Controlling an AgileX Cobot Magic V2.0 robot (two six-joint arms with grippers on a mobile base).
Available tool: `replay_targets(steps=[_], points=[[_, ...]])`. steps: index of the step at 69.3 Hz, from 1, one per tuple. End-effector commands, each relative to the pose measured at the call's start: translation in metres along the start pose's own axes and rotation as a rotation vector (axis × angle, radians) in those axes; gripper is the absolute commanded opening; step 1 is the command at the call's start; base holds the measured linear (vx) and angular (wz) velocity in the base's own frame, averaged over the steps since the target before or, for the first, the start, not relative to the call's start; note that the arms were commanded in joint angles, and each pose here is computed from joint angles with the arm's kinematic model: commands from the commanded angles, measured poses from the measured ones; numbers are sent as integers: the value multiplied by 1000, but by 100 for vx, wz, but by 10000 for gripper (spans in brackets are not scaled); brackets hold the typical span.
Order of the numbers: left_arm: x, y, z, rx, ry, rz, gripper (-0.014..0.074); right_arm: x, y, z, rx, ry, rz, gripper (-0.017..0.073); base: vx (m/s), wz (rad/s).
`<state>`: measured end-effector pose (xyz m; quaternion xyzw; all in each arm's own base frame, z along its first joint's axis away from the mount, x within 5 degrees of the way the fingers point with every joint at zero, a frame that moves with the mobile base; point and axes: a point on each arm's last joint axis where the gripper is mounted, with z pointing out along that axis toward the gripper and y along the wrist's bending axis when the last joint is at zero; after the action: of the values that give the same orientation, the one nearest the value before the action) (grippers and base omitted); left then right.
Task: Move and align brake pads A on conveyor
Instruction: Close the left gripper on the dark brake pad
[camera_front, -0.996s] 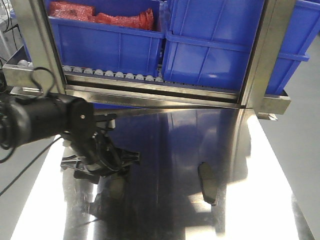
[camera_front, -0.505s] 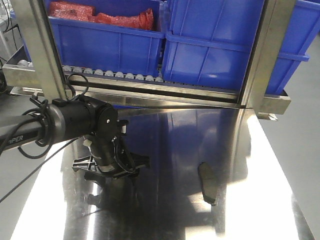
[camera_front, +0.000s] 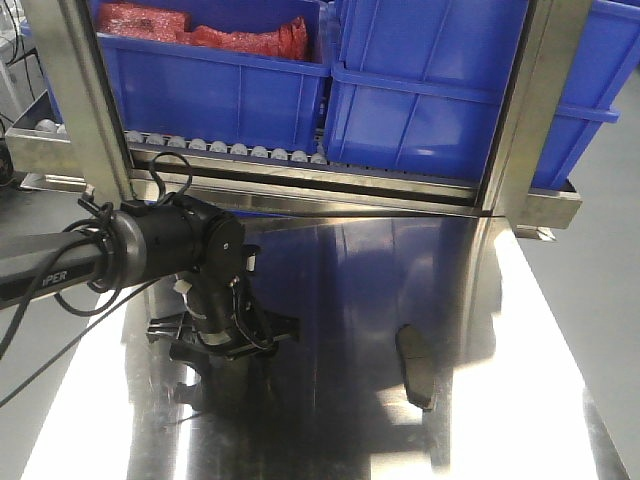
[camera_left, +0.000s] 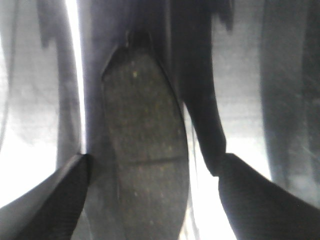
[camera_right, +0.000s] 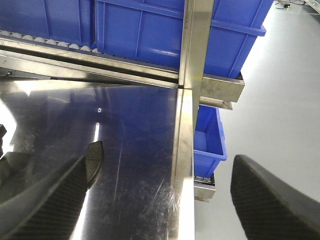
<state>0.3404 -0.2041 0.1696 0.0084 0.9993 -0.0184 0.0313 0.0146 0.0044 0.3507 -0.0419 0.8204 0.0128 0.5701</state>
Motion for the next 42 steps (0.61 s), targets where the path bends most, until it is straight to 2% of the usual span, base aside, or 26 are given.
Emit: replay_targets(steps=[1, 18, 36, 42], points=[[-4, -6, -35, 5, -78, -9, 517, -12, -1, 0, 13, -69, -7, 562, 0, 0], [-8, -8, -35, -11, -64, -31, 517, -12, -1, 0, 13, -69, -7, 562, 0, 0], [-10, -10, -32, -1, -76, -32, 517, -12, -1, 0, 13, -69, -7, 562, 0, 0], [-11, -11, -26, -4, -66, -56, 517, -12, -1, 0, 13, -69, -7, 562, 0, 0]])
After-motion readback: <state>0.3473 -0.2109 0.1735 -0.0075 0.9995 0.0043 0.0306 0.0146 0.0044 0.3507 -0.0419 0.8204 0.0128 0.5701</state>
